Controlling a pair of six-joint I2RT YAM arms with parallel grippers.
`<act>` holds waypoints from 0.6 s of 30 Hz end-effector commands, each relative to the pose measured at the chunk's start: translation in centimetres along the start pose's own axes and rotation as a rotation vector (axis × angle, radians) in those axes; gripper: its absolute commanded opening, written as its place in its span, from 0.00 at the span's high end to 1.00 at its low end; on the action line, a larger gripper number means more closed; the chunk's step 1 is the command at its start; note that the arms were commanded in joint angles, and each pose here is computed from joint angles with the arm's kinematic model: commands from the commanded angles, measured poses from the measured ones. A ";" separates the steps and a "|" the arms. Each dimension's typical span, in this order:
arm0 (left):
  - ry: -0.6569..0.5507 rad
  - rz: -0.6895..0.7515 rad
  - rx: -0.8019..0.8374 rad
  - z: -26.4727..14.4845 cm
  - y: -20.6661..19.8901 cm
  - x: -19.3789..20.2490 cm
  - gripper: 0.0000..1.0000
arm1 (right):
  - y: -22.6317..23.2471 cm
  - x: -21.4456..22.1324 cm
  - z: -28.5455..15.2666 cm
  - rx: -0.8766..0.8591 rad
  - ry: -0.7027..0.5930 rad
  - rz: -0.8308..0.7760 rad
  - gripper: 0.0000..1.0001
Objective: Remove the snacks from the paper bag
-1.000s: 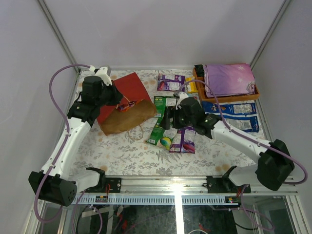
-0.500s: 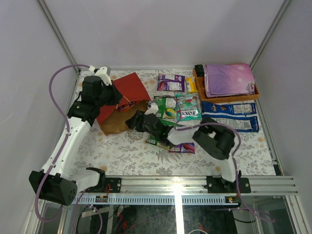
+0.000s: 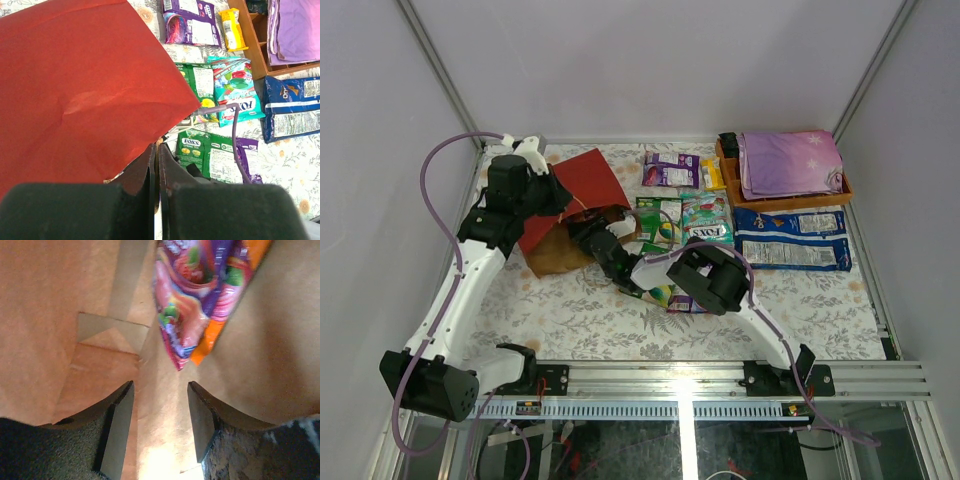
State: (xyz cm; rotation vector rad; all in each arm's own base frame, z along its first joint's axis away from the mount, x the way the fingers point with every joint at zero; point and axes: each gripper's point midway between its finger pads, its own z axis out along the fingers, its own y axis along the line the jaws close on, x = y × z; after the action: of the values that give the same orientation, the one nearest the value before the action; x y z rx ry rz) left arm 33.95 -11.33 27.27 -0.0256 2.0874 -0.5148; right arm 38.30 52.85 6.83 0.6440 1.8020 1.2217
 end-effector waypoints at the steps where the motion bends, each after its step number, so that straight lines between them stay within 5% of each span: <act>1: -0.054 -0.002 0.036 -0.7 -0.9 -2.1 1.00 | -0.3 -3.0 1.6 0.055 -0.148 0.157 0.46; 18: -0.048 -0.011 0.050 -0.5 -0.9 -2.0 1.00 | -2.0 -6.1 6.4 0.050 -0.207 0.207 0.52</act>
State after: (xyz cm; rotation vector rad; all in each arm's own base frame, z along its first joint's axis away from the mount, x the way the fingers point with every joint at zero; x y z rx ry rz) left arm 33.82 -11.52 27.37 -0.0221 2.0886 -0.5472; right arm 44.65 50.97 4.16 0.9189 1.7132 1.1946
